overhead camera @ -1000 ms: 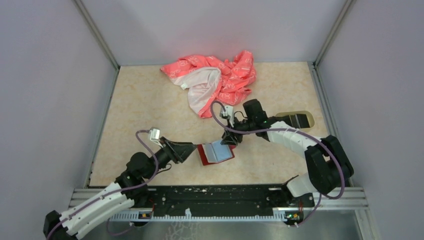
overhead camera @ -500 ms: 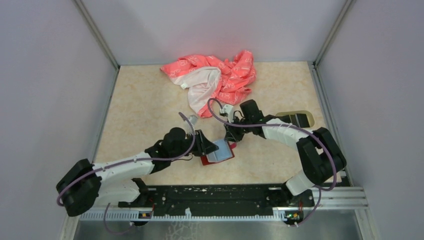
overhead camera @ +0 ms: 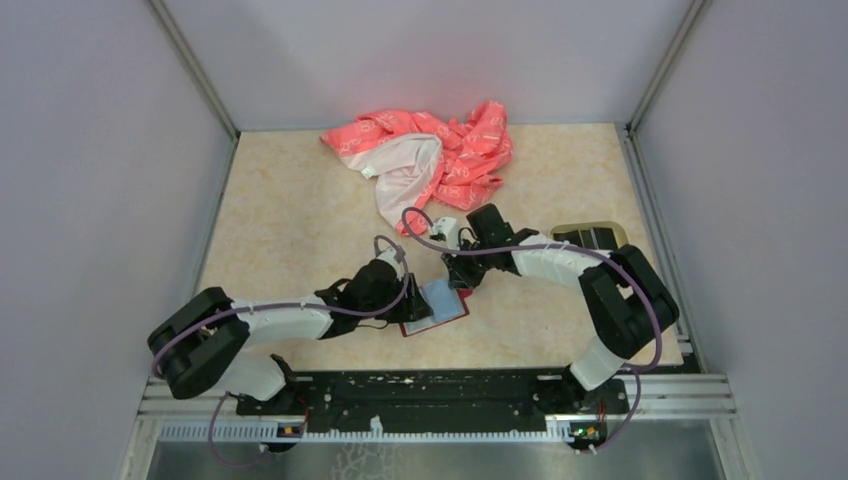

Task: Put the credit cards into the card holder
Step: Open the card holder at the center of the board.

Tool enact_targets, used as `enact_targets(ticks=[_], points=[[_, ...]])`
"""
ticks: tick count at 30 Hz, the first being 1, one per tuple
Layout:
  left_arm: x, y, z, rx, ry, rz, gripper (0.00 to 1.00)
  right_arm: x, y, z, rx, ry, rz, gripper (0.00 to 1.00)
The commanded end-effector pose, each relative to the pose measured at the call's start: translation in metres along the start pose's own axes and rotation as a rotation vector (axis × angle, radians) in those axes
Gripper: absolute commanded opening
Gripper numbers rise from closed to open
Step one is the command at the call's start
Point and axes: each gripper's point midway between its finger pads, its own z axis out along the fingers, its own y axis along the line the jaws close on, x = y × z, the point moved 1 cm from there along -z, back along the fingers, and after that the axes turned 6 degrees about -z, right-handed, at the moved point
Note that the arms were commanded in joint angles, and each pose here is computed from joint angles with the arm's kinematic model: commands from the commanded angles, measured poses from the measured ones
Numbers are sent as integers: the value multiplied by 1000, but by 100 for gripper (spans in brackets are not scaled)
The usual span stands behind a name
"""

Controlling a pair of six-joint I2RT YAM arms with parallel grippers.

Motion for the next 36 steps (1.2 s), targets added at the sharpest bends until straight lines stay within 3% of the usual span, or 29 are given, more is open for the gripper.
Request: enact_targets(ticks=[1,25,36], points=[[5,11,8,-33,9,19,56,-19,-7,-2,47,-9,-61,10],[14,20,16,25,31,-24,63,-11,19,18,-32,67,-109,7],[19,29,23,6,54,-27,65,-13,40,29,-160,46,-9,7]])
